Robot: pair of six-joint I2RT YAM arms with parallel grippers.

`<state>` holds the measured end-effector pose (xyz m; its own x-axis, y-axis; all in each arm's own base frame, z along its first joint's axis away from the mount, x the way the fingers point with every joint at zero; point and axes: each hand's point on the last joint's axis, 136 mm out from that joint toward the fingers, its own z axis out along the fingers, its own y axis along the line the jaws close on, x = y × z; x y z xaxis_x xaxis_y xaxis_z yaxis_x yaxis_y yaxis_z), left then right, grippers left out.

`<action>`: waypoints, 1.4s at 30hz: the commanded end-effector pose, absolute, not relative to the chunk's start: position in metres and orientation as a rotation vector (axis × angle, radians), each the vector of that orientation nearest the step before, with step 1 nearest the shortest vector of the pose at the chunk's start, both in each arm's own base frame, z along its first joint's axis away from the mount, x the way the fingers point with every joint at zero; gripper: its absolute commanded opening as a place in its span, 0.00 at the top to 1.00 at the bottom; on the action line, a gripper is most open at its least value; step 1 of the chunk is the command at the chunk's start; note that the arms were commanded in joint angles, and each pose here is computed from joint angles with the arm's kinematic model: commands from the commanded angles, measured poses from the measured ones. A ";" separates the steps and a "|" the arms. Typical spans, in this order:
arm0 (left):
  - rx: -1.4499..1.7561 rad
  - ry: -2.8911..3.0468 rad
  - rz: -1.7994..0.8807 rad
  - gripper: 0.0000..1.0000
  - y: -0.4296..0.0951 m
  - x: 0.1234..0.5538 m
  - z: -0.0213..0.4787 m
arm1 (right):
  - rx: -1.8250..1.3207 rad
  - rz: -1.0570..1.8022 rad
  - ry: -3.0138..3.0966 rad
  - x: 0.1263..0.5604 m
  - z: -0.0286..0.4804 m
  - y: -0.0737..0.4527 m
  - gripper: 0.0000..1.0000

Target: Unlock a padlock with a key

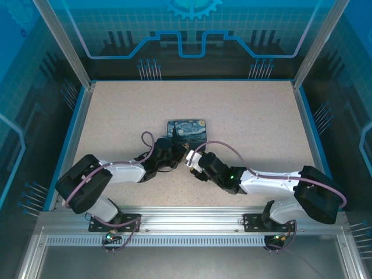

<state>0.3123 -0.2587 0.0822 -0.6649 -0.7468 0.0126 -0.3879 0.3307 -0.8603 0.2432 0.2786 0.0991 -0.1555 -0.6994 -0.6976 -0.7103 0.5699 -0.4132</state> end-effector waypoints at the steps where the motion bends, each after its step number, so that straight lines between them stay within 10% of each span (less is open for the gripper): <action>1: -0.943 2.179 -1.368 1.00 -0.269 0.318 0.111 | -1.160 -0.104 1.763 0.254 0.111 0.280 0.50; 31: -0.946 2.194 -1.372 1.00 -0.270 0.317 0.109 | -1.246 -0.123 1.680 0.283 0.102 0.301 0.63; 42: -0.943 2.200 -1.368 1.00 -0.271 0.317 0.111 | -1.200 -0.092 1.723 0.290 0.095 0.301 0.87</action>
